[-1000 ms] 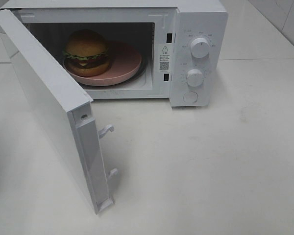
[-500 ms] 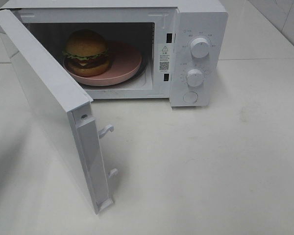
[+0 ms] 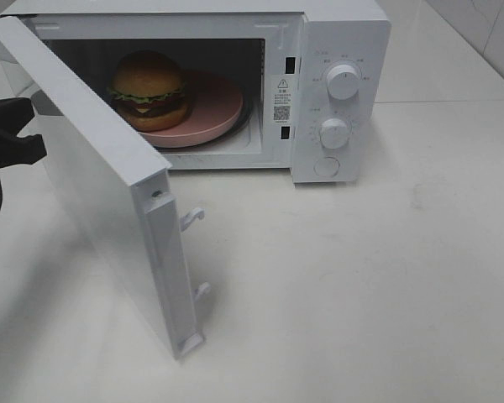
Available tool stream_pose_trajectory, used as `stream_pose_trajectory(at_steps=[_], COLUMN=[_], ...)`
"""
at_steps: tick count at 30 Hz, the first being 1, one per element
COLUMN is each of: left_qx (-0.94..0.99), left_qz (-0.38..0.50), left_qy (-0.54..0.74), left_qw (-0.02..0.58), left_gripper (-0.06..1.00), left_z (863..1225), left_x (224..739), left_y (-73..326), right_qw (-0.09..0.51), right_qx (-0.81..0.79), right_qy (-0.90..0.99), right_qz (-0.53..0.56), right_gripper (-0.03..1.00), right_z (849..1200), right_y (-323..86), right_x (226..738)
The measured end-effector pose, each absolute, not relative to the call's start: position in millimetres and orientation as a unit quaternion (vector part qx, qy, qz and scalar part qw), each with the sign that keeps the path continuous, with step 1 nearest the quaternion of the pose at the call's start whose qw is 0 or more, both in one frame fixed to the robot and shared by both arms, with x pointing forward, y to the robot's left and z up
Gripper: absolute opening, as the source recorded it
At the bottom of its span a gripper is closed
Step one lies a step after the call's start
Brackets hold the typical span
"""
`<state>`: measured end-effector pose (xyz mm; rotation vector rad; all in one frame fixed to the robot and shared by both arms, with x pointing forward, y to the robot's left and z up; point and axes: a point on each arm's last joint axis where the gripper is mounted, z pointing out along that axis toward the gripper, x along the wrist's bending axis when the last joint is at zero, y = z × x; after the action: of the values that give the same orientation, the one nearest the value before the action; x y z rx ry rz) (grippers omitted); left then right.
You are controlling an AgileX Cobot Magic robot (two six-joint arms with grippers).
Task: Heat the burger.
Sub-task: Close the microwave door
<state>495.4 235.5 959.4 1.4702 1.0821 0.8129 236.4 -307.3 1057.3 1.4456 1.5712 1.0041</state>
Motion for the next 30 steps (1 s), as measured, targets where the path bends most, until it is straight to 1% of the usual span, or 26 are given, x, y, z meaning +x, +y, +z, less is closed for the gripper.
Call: stream_pose_trajectory(at_steps=[13,19,22,30], left_qx=[0.623,0.616,0.617,0.616], left_qz=[0.314,0.323,0.324,0.326], left_qy=[0.443,0.452,0.452,0.456], left_qw=[0.564,0.558,0.556,0.553], left_gripper=[0.00,0.00,0.00,0.00], left_z=[958.4,959.2,958.8,956.4], left_x=[517.5,524.3,525.0,533.7], left_y=[193.0,174.4,171.7,140.6], right_qw=[0.381,0.381,0.381,0.381], right_qx=[0.566,0.566,0.566,0.566], right_qy=[0.616,0.616,0.616,0.616], right_qz=[0.393,0.393,0.393,0.393], right_gripper=[0.76,0.76,0.76,0.76], right_z=[1057.3,1057.3,1057.3,1057.3], right_y=[-307.3,-307.3,-307.3,-307.3], right_x=[236.4,236.4,236.4,236.4])
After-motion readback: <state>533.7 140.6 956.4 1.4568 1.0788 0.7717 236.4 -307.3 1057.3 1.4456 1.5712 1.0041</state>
